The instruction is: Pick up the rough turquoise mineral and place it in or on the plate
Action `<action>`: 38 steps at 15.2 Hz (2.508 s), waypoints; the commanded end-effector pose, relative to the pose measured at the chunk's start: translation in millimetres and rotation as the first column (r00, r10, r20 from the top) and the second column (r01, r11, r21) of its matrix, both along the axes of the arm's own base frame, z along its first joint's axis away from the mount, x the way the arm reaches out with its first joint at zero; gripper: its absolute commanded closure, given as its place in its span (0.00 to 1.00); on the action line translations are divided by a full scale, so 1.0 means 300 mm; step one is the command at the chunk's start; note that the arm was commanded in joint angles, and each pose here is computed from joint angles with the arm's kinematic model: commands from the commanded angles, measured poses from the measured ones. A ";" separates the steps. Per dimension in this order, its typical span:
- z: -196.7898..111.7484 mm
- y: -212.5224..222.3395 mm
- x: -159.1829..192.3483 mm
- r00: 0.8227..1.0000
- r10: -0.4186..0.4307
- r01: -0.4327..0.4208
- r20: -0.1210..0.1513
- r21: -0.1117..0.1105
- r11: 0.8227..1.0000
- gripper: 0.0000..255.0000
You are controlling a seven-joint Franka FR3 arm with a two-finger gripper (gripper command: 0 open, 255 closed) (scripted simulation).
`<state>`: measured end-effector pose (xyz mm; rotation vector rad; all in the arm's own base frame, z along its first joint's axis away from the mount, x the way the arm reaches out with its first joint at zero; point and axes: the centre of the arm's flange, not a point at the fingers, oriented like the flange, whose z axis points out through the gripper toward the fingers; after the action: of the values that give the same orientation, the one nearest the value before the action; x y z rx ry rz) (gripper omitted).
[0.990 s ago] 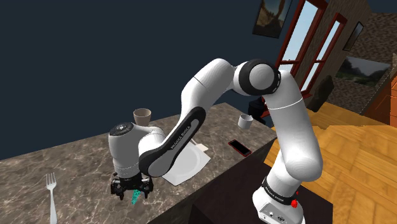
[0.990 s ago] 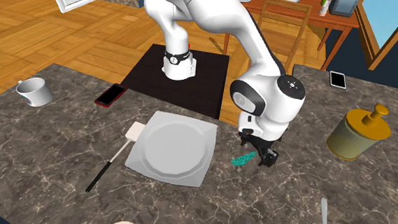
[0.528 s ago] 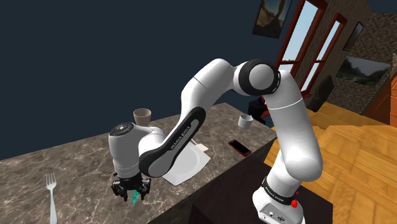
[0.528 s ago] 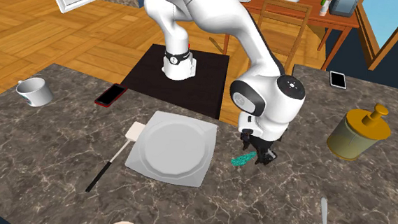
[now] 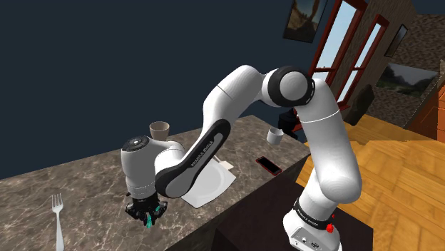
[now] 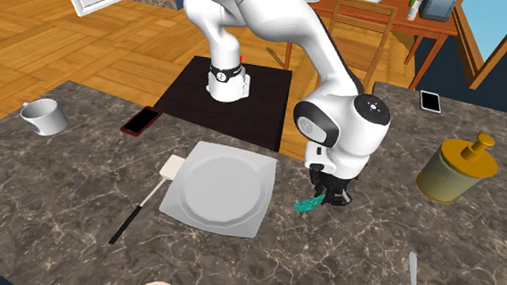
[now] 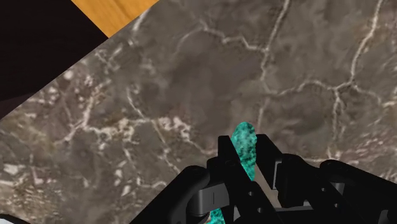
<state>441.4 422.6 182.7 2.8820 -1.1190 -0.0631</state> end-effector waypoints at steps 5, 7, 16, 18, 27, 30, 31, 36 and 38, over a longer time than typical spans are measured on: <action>0.056 -0.008 -0.006 1.000 -0.002 0.002 -0.009 -0.008 1.000 1.00; 0.091 -0.008 -0.006 1.000 -0.002 0.002 -0.009 -0.008 1.000 1.00; 0.250 -0.008 -0.006 1.000 -0.002 0.002 -0.009 -0.008 1.000 1.00; 0.285 -0.008 -0.006 1.000 -0.002 0.002 -0.009 -0.008 1.000 1.00; 0.333 -0.271 0.012 1.000 -0.002 0.002 -0.009 -0.008 1.000 1.00; 0.339 -0.402 0.021 1.000 -0.002 0.002 -0.009 -0.008 1.000 1.00; 0.341 -0.446 0.024 1.000 -0.002 0.002 -0.009 -0.008 1.000 1.00; 0.350 -0.666 0.039 1.000 -0.002 0.002 -0.009 -0.008 1.000 1.00; 0.354 -0.753 0.045 1.000 -0.002 0.002 -0.009 -0.008 1.000 1.00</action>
<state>454.4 208.5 288.0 2.8697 -1.1203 -0.0710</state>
